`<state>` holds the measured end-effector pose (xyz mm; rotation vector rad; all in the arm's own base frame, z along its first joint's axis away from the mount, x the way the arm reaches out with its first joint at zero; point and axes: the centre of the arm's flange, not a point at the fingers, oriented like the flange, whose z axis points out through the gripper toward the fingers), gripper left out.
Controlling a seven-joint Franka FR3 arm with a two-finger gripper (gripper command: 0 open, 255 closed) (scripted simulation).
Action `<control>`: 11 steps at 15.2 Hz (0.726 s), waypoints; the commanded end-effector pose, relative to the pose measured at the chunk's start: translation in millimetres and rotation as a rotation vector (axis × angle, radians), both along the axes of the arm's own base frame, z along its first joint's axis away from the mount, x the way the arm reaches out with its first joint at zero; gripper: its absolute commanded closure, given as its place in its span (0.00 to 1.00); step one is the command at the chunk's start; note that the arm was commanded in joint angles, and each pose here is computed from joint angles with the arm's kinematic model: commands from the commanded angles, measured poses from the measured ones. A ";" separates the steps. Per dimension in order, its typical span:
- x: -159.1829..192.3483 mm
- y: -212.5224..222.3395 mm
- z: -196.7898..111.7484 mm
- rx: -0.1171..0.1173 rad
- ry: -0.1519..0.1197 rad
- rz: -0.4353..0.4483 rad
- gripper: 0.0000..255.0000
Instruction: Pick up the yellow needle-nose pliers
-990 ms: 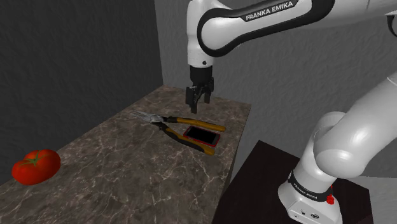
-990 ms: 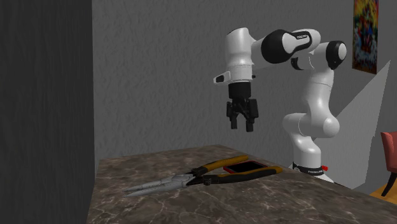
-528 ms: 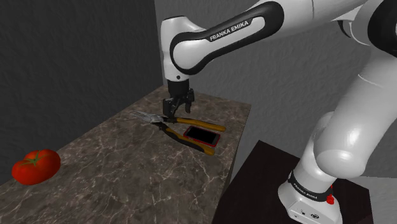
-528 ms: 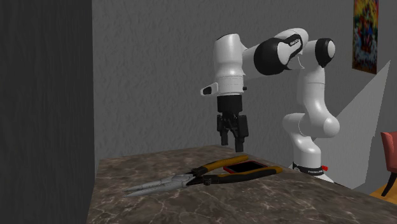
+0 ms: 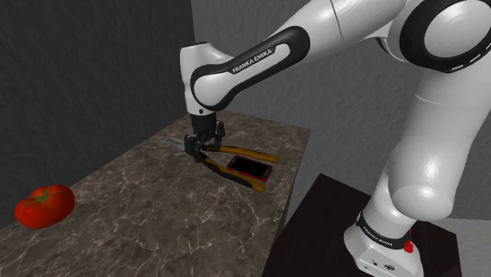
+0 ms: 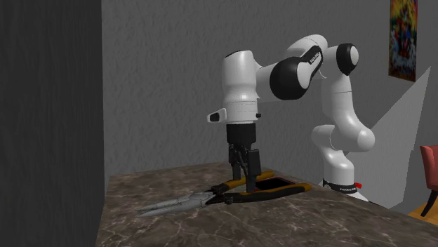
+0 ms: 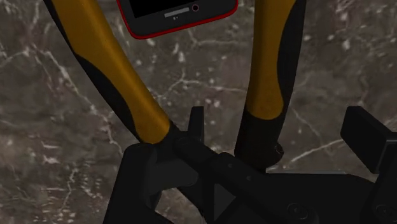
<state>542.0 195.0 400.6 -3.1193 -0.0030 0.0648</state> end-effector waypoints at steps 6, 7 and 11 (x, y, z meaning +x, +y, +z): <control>0.6 2.2 -25.7 0.000 -0.001 -0.001 1.00; 0.3 2.7 -25.5 0.000 -0.001 -0.001 1.00; 0.3 2.9 -25.6 0.000 -0.001 -0.001 1.00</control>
